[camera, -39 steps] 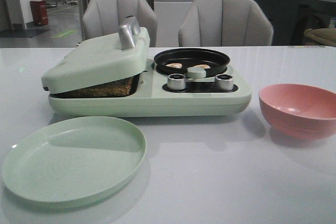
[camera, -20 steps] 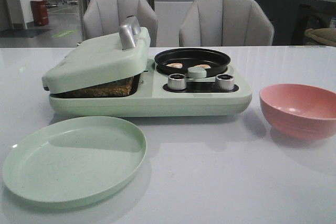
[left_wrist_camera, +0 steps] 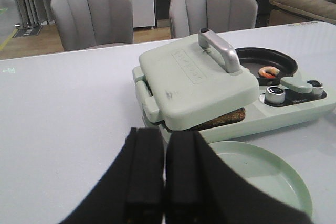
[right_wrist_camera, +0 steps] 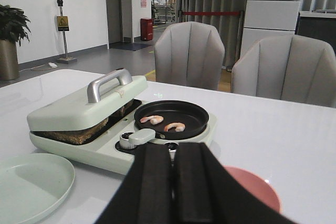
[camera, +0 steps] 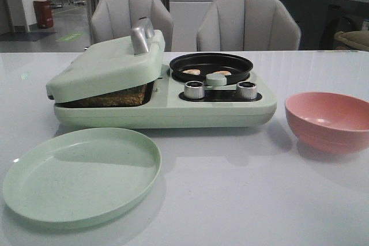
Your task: Make breakfast with bread and shrimp
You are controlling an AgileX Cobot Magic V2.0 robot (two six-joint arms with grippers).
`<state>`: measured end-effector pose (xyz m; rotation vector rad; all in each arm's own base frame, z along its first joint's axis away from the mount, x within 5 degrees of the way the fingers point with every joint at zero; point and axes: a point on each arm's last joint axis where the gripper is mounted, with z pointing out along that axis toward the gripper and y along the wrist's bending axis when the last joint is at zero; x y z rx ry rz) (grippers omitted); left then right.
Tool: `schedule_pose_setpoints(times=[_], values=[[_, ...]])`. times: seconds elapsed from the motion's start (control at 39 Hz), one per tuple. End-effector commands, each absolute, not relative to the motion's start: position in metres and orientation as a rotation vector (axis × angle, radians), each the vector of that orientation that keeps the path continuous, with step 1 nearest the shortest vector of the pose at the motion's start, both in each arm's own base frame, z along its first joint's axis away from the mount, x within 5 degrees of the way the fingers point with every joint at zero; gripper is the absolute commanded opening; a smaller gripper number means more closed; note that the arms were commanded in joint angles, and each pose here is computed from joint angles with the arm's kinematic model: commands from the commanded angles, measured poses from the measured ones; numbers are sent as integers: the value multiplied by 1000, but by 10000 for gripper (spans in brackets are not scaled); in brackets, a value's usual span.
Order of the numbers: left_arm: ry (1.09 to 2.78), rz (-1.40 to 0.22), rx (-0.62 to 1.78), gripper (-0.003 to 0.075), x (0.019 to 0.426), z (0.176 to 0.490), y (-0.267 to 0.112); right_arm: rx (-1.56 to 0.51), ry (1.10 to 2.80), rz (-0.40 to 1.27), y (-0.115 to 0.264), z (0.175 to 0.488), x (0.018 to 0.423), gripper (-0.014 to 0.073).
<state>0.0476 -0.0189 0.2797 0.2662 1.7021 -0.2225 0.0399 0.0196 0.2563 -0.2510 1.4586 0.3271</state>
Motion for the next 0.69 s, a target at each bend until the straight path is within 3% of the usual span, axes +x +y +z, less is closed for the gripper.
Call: schedule_pose_setpoints(times=[0.0, 0.33, 0.67], values=[[1613, -247, 227, 114, 48, 294, -18, -214, 1394, 315, 17, 269, 41, 152], [1613, -247, 227, 114, 48, 294, -18, -214, 1394, 315, 17, 269, 41, 152], [1536, -107, 188, 114, 58, 279, -12, -214, 1394, 315, 17, 269, 41, 152]])
